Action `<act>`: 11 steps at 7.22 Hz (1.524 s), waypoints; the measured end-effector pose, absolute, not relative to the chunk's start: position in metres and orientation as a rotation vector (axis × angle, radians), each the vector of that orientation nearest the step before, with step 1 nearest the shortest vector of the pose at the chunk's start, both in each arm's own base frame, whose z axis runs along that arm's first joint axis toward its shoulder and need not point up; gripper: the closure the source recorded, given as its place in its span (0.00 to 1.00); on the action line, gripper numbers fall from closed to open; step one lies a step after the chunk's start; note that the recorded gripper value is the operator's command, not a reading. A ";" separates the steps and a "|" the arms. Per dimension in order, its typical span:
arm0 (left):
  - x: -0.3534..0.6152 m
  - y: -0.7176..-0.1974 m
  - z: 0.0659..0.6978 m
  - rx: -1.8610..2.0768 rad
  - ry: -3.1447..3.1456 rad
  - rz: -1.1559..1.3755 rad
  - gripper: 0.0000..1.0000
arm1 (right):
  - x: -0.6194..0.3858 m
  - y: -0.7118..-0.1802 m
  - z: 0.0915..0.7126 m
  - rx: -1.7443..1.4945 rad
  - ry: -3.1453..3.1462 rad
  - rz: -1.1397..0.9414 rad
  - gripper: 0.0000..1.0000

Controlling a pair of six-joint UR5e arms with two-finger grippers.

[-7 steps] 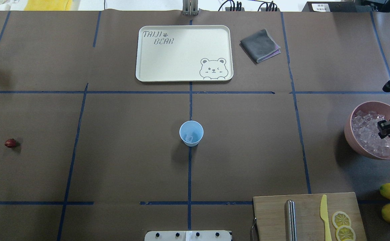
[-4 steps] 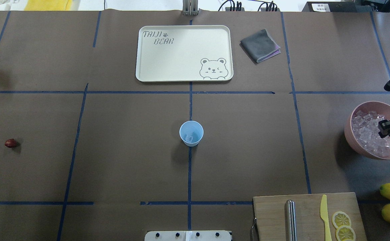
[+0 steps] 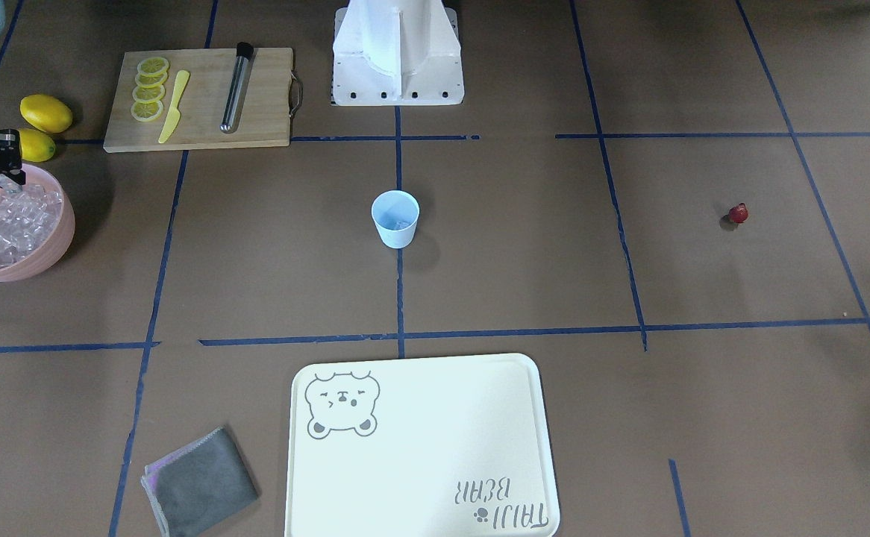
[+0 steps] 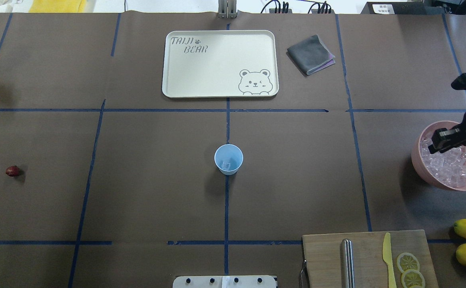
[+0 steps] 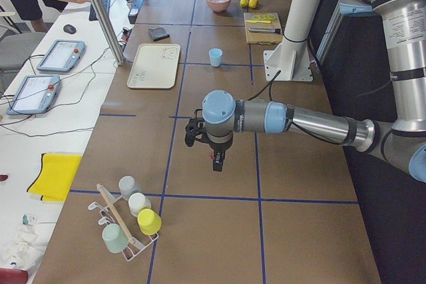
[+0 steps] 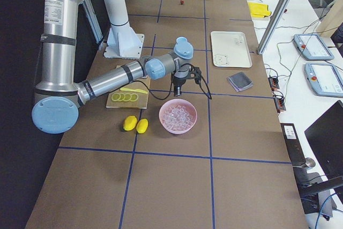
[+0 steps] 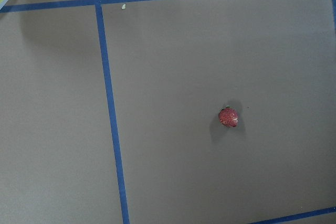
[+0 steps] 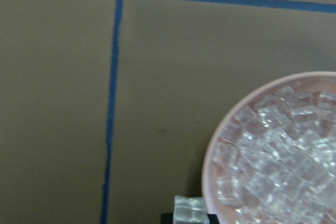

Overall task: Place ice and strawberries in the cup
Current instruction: 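Carry the ice cube over the blue cup, then open the right gripper to release the ice cube into the cup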

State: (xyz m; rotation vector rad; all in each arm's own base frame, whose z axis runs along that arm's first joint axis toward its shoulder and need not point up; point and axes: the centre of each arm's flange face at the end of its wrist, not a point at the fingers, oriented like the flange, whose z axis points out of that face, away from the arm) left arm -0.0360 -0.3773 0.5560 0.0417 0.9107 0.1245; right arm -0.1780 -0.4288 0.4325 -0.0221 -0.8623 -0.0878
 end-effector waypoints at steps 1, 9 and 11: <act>-0.036 -0.377 0.556 0.042 0.911 0.125 0.00 | -0.207 -0.440 0.391 -0.035 -0.911 -0.033 1.00; -0.036 -0.377 0.555 0.044 0.912 0.126 0.00 | -0.496 -0.415 0.163 -0.105 -1.030 0.243 0.84; -0.036 -0.377 0.554 0.047 0.911 0.127 0.00 | -0.527 -0.416 0.174 -0.112 -1.038 0.256 0.37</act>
